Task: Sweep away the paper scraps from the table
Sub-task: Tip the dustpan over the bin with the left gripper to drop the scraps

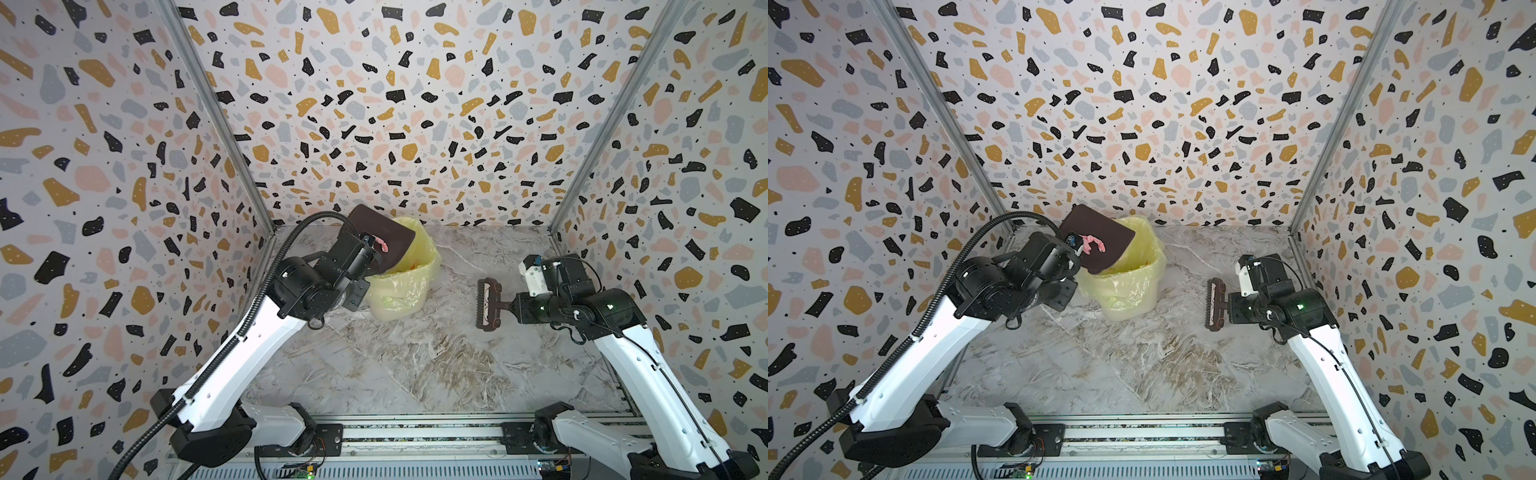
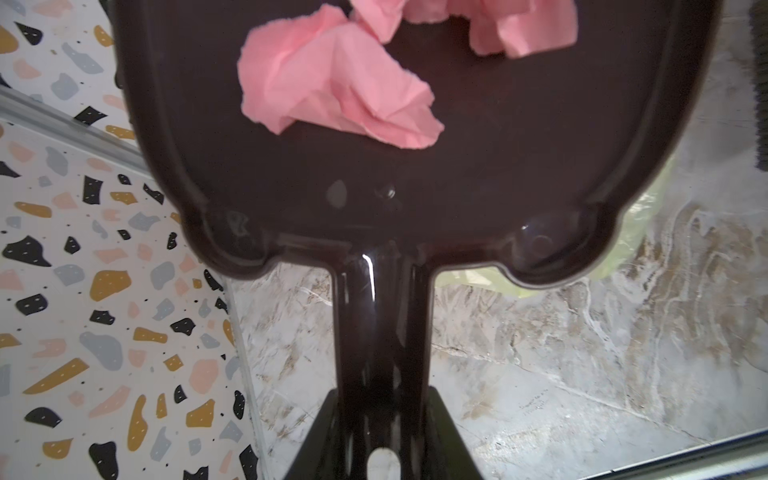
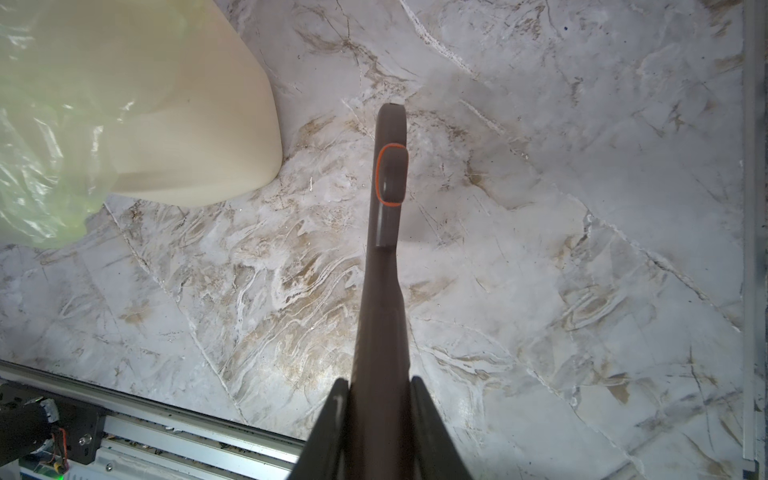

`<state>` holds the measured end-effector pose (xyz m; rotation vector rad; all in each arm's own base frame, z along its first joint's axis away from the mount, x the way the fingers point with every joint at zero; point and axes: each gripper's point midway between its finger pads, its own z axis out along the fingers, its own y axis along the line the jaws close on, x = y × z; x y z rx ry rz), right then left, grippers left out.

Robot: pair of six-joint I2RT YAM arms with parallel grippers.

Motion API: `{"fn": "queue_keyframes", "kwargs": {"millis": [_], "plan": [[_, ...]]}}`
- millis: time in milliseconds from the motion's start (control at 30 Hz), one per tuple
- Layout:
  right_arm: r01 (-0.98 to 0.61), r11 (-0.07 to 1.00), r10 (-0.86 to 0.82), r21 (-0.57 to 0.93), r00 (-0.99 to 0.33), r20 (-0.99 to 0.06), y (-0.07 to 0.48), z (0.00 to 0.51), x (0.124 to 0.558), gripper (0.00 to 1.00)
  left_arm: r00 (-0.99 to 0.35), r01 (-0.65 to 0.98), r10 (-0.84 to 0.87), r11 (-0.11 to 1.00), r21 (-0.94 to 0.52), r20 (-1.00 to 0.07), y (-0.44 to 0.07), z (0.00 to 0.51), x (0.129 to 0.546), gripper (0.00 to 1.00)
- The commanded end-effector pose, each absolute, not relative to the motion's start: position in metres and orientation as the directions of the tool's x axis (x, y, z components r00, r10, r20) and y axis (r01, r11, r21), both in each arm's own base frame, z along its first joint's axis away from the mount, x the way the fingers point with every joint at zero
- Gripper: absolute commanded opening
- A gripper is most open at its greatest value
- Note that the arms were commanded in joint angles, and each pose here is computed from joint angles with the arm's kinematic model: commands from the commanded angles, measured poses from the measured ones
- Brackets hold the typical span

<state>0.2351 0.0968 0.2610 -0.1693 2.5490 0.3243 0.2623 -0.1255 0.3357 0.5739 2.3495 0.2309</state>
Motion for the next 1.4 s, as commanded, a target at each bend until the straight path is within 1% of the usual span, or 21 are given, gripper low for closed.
{"fn": "queue_keyframes", "kwargs": {"millis": [0,67,167,267,400,467,667,800,933,1067,1200,1367], "plan": [[-0.232,0.951,-0.068,0.204,-0.802,-0.593,0.101,0.285,0.238,0.00,-0.639,0.290,0.447,0.894,0.343,-0.626,-0.114,0.345,0.280,0.00],[-0.237,0.949,-0.074,0.206,-0.807,-0.586,0.103,0.286,0.238,0.00,-0.635,0.281,0.458,0.887,0.366,-0.622,-0.111,0.347,0.288,0.00],[-0.243,0.943,-0.075,0.228,-0.822,-0.564,0.106,0.281,0.236,0.00,-0.642,0.270,0.495,0.861,0.432,-0.585,-0.105,0.343,0.301,0.00],[-0.236,0.943,-0.074,0.235,-0.837,-0.542,0.106,0.272,0.232,0.00,-0.628,0.309,0.536,0.837,0.452,-0.564,-0.112,0.341,0.311,0.00],[-0.226,0.947,-0.077,0.229,-0.850,-0.521,0.104,0.263,0.228,0.00,-0.594,0.321,0.593,0.795,0.515,-0.544,-0.114,0.352,0.322,0.00],[-0.221,0.947,-0.074,0.232,-0.855,-0.514,0.103,0.260,0.226,0.00,-0.572,0.353,0.626,0.771,0.530,-0.530,-0.118,0.354,0.326,0.00],[-0.216,0.946,-0.072,0.242,-0.867,-0.494,0.102,0.253,0.220,0.00,-0.581,0.381,0.698,0.687,0.619,-0.418,-0.112,0.341,0.334,0.00],[-0.217,0.945,-0.076,0.244,-0.873,-0.481,0.103,0.249,0.218,0.00,-0.596,0.357,0.727,0.620,0.699,-0.340,-0.098,0.339,0.337,0.00],[-0.222,0.941,-0.079,0.254,-0.877,-0.474,0.106,0.249,0.220,0.00,-0.597,0.323,0.740,0.576,0.751,-0.311,-0.091,0.347,0.342,0.00],[-0.225,0.940,-0.081,0.256,-0.878,-0.472,0.107,0.253,0.223,0.00,-0.587,0.300,0.776,0.471,0.829,-0.229,-0.091,0.350,0.340,0.00],[-0.225,0.939,-0.083,0.259,-0.882,-0.464,0.108,0.255,0.224,0.00,-0.553,0.287,0.822,0.337,0.897,-0.133,-0.106,0.353,0.337,0.00],[-0.224,0.936,-0.083,0.270,-0.889,-0.451,0.109,0.255,0.220,0.00,-0.519,0.286,0.855,0.189,0.940,-0.014,-0.127,0.345,0.337,0.00]]}}
